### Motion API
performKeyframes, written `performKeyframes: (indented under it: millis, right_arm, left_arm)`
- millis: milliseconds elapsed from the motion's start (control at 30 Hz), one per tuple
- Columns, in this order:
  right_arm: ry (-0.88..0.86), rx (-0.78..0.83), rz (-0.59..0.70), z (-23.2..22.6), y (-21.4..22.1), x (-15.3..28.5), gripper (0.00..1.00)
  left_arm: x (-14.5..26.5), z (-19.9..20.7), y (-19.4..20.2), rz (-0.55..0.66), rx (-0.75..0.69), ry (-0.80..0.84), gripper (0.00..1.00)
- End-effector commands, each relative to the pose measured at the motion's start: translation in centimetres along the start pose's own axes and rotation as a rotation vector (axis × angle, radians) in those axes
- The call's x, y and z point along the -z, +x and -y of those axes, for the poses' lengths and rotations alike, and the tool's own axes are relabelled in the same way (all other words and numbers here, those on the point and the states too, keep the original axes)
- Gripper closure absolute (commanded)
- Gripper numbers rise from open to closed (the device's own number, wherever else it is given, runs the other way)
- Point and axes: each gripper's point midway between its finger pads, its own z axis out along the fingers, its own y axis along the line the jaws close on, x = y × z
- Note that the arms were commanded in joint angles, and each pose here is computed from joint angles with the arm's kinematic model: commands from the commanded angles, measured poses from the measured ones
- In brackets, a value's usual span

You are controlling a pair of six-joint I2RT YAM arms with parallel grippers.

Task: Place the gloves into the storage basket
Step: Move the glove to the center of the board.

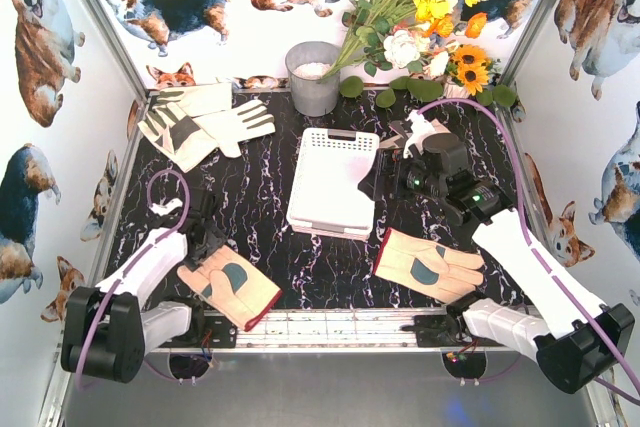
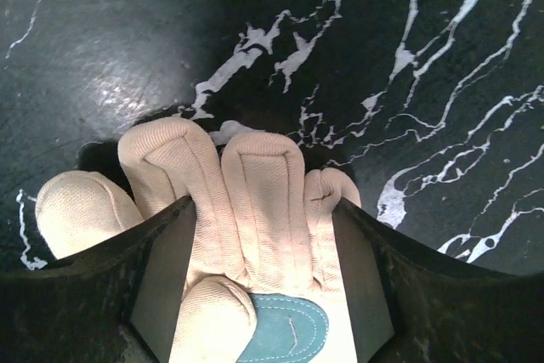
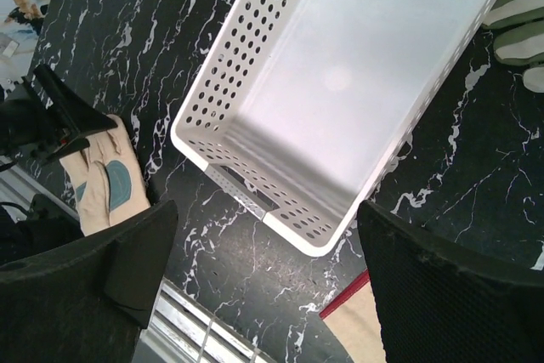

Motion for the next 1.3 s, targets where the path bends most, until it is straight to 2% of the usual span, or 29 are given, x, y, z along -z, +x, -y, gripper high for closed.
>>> performKeyframes:
  millis: [0,133,200,433,533,667,733,833,1000,1100,1267]
  right_arm:
    - [-0.065,0.032,0.074,-1.9,-2.5,1.1,0.1]
    - [-0.083,0.03,0.073,-2.0,-2.0,0.7,0.11]
    - [-0.082,0.03,0.063,-2.1,-1.9,0.9,0.11]
    - [-0.103,0.015,0.074,-2.3,-2.1,0.3,0.1]
    - [-0.147,0.007,0.049,-3.3,-2.0,0.0,0.11]
    - [-0.174,0.007,0.008,-4.3,-1.2,-0.4,0.11]
    - [-0.185,0.002,-0.012,-4.7,-0.9,-0.7,0.11]
    - [-0.207,0.003,-0.044,-5.7,-0.3,-1.1,0.11]
    - [-0.225,0.011,-0.109,-6.7,1.4,-2.7,0.11]
    - [-0.207,0.013,-0.111,-7.0,2.0,-3.1,0.11]
    - [-0.177,-0.012,-0.072,-6.9,3.1,-4.0,0.11]
  left_arm:
    - [-1.4,-0.9,1.5,-0.039,-0.053,-0.033,0.47]
    - [-2.4,-0.4,1.9,-0.062,-0.086,-0.019,0.6]
    - [-2.5,0.8,2.1,-0.082,-0.097,0.024,0.7]
    - [-1.4,8.9,1.1,-0.037,-0.306,0.28,1.0]
    - [-0.5,12.6,1.4,-0.02,-0.412,0.379,1.0]
    - [1.1,17.0,2.1,-0.014,-0.486,0.512,1.0]
    - [1.7,18.3,2.6,-0.003,-0.52,0.553,0.96]
    - [2.9,19.3,2.1,0.029,-0.527,0.558,0.74]
    - [4.6,17.5,0.8,0.074,-0.483,0.517,0.55]
    - [5.4,15.1,0.9,0.081,-0.448,0.504,0.48]
    - [5.4,11.0,2.3,0.04,-0.423,0.414,0.43]
